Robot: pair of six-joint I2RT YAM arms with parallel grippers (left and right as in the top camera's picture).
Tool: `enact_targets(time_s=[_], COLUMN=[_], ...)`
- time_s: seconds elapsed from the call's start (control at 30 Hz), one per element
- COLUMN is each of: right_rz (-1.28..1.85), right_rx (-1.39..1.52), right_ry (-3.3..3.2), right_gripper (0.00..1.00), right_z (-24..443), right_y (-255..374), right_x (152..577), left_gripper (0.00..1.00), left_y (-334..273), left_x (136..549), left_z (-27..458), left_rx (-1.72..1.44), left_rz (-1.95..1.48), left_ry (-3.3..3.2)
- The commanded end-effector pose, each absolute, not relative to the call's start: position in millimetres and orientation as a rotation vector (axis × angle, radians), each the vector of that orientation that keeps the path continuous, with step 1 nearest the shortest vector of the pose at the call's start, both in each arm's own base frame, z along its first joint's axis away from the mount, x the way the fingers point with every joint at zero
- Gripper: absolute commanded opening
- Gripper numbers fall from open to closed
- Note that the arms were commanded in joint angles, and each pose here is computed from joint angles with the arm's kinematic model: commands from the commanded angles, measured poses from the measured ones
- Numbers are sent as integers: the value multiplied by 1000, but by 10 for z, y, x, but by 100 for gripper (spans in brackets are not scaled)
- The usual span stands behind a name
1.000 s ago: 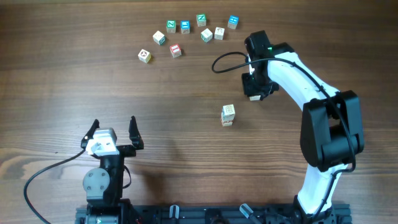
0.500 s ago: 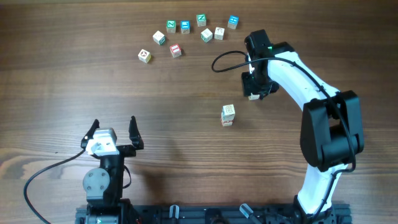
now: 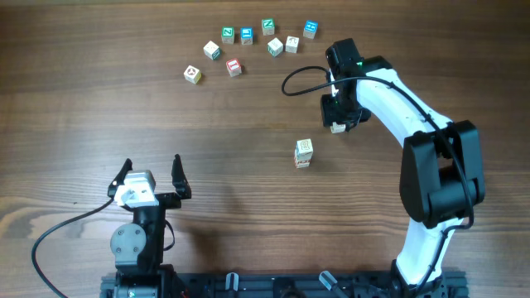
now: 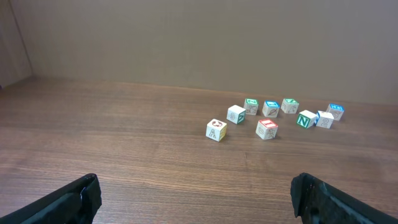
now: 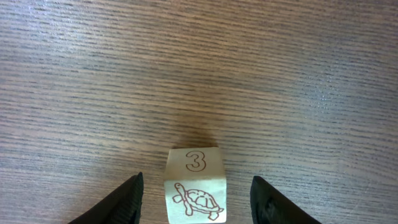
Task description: Form a tower
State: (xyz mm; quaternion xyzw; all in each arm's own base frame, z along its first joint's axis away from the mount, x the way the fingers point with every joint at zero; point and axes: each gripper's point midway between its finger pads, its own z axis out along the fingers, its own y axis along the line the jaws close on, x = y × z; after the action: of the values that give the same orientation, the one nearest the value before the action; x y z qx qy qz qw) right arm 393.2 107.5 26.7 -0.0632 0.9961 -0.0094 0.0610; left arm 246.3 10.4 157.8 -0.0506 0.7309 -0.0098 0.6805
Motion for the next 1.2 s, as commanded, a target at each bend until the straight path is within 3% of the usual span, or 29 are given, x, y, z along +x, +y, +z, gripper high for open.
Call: enact_targets(time_s=[0.0, 0.17, 1.17], right_rz=[-26, -30, -26], right_rx=[-179, -180, -179], right_ry=[3012, 3022, 3012], right_gripper=[57, 64, 68], right_z=[259, 255, 258], right_y=[1057, 1049, 1056], right_x=[3934, 3910, 3933], left_gripper=[100, 100, 100], left_y=[140, 140, 140], left_x=[2460, 2460, 2460], left_z=[1573, 1573, 1573], left_rx=[-113, -113, -113], left_rz=[7, 7, 7], left_ry=[1639, 1639, 1639])
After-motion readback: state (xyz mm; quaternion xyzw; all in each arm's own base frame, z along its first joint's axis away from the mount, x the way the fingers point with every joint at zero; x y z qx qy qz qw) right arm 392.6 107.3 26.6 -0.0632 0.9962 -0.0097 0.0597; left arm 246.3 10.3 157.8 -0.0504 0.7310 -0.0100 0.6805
